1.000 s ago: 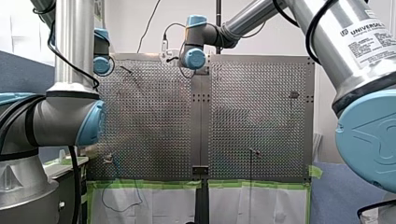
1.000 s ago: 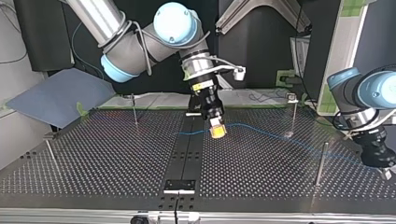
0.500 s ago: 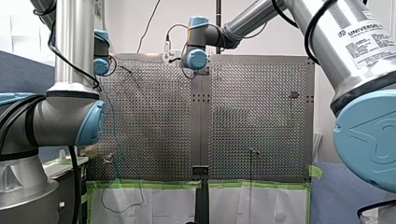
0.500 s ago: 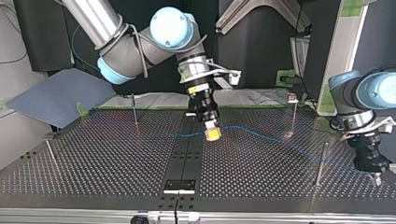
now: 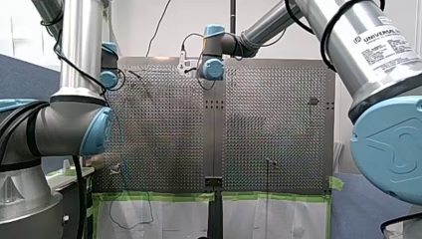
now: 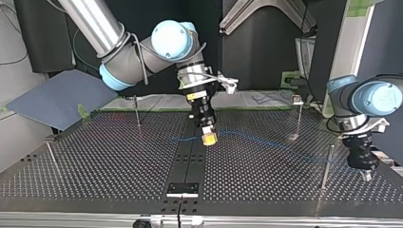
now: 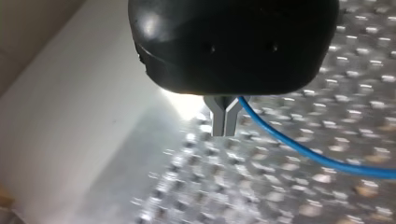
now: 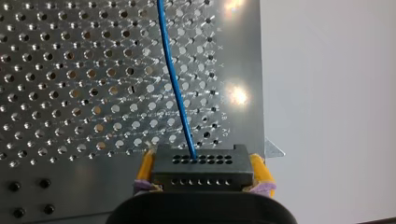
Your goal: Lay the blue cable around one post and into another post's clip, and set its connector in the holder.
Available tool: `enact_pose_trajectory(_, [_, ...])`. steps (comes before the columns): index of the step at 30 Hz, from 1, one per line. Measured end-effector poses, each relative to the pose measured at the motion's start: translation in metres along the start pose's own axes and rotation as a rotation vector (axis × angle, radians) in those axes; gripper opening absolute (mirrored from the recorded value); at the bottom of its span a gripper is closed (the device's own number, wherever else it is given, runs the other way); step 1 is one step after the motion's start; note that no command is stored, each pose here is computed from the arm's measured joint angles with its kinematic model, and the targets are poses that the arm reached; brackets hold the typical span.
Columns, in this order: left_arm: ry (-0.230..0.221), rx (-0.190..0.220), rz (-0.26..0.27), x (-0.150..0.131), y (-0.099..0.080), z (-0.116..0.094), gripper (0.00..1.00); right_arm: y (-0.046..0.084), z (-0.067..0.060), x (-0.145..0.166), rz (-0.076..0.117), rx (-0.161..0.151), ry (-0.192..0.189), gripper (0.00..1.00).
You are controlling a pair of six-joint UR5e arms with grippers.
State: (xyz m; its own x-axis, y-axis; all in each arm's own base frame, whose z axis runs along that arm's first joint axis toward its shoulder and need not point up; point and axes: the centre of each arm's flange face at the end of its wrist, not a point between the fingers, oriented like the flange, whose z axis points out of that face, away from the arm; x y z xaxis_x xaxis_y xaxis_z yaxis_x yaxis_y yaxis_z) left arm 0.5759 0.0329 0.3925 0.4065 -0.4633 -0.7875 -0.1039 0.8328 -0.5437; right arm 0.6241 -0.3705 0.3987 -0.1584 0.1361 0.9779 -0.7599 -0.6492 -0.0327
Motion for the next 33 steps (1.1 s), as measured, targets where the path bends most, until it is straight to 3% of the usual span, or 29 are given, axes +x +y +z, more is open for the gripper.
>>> enact_pose_trajectory(13, [0.025, 0.002, 0.007, 0.015, -0.004, -0.004, 0.00, 0.027, 0.009, -0.010, 0.003, -0.048, -0.015, 0.02])
enact_pose_trajectory(25, [0.041, -0.007, -0.016, 0.031, 0.003, -0.019, 0.00, 0.056, 0.011, -0.050, -0.022, -0.116, -0.119, 0.02])
enact_pose_trajectory(29, [0.047, -0.004, 0.007, 0.034, 0.001, -0.022, 0.00, 0.065, 0.011, -0.065, -0.026, -0.144, -0.147, 0.02])
enact_pose_trajectory(33, [0.063, -0.010, 0.047, 0.036, 0.000, -0.024, 0.00, 0.067, 0.009, -0.075, -0.029, -0.152, -0.169, 0.02])
